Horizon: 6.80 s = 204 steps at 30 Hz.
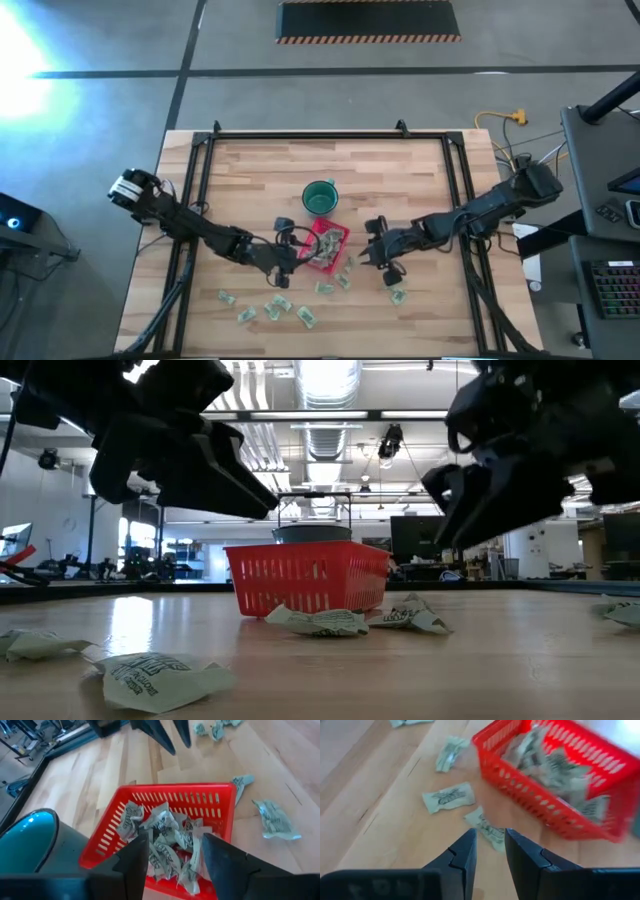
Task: Pick and place items into bin
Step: Put the light green stevia packet into the red bin
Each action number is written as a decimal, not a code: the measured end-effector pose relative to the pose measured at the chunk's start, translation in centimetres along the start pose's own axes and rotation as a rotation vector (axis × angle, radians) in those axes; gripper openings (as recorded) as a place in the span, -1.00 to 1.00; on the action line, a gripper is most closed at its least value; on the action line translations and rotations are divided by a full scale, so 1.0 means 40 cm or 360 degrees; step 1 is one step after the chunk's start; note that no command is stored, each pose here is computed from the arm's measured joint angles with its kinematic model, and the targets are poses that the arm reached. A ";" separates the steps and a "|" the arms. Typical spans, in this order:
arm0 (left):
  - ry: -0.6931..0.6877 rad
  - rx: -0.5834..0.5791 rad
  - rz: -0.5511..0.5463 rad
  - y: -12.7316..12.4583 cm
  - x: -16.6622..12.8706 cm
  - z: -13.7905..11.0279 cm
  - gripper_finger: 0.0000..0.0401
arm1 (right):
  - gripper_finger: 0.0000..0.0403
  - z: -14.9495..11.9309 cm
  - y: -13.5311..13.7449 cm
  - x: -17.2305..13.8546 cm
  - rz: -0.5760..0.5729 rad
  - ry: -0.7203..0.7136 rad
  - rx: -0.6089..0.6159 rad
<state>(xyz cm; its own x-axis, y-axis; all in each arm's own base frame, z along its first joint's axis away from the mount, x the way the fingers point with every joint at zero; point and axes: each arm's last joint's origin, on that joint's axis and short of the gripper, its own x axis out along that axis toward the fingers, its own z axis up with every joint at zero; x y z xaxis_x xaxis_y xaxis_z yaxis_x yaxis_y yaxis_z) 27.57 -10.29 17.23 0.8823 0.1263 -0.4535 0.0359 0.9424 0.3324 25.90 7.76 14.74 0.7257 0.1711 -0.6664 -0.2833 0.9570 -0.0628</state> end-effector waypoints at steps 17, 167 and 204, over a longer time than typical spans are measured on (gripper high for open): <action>-0.0028 -0.0010 -0.0013 -0.002 -0.014 0.008 -0.16 | -0.53 -0.004 0.004 0.073 0.0008 0.0017 -0.0206; 0.0329 -0.0201 -0.0951 -0.181 -0.022 -0.100 -0.16 | -0.37 0.050 -0.041 0.030 -0.0241 -0.0164 -0.0244; -0.0035 0.0346 -0.0080 -0.120 -0.012 0.033 -0.95 | -0.49 0.040 -0.041 0.031 -0.0233 -0.0095 -0.0249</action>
<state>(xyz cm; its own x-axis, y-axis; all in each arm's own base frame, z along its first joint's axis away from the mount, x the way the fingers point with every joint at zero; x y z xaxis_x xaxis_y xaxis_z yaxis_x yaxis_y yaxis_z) 27.60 -15.27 16.93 0.8867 0.0721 -0.4567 0.1782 0.8582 0.4815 28.25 6.79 15.21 0.8009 0.0508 -0.5967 -0.2625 0.9253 -0.2736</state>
